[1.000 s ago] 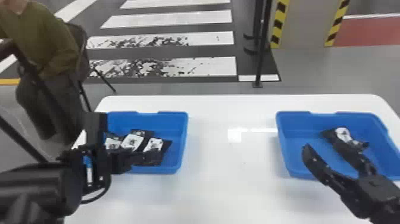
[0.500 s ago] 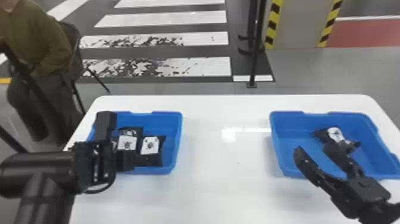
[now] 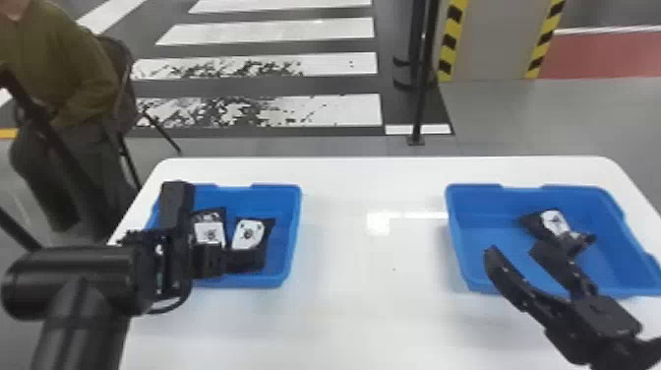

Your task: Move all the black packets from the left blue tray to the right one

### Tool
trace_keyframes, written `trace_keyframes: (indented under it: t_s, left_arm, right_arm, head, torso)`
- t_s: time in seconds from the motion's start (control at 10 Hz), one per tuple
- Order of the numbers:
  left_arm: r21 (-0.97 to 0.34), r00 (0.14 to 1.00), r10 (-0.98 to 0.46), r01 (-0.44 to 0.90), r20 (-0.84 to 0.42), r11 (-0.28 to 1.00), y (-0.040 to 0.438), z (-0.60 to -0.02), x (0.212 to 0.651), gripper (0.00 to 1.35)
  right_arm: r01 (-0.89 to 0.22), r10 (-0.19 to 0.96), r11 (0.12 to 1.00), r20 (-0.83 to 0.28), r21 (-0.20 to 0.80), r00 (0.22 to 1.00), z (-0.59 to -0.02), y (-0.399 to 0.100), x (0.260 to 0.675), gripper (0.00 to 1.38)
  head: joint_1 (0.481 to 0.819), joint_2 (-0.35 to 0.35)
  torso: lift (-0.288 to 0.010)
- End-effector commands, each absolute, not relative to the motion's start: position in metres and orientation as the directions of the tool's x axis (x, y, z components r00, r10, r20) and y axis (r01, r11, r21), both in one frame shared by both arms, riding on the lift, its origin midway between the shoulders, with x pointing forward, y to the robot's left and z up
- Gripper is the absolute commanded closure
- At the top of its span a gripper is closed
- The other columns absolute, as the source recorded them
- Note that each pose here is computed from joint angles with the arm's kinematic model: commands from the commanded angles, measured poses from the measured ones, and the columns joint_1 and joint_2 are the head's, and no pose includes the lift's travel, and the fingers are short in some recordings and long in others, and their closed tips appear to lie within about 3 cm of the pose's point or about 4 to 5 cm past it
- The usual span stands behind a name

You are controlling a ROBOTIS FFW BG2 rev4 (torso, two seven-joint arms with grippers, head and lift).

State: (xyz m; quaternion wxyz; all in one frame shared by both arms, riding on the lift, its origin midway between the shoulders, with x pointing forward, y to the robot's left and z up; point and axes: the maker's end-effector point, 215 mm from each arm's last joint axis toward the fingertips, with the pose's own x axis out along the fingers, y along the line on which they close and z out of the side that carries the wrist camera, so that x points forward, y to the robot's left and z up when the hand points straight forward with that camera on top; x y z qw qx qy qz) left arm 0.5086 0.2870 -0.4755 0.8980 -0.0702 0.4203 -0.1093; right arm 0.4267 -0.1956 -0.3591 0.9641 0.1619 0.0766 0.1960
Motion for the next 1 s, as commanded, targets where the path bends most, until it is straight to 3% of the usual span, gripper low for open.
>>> trace_keyframes:
  t_s: [0.0,0.6,0.9]
  left_arm:
    - [-0.177,0.643,-0.221,0.133,-0.733,0.975,0.297,-0.473,0.513,1.25]
    - [-0.218,0.780,-0.304,0.219,-0.547,0.951,0.276,-0.385,0.476,1.21]
    - [-0.279,0.756,-0.479,0.391,-0.446,0.877,0.198,-0.346,0.445,1.21]
  right_arm:
    - [-0.354,0.406,0.866,-0.085,0.353,0.910,-0.361,-0.195,0.426,0.26]
    - [-0.398,0.441,0.848,-0.050,0.350,0.896,-0.339,-0.179,0.427,0.26]
    - [-0.480,0.530,0.786,-0.025,0.389,0.848,-0.328,-0.145,0.433,0.29]
  head:
    - [0.695,0.106]
    - [0.695,0.127]
    - [0.695,0.102]
  torso:
    - [-0.140]
    - [-0.140]
    - [-0.140]
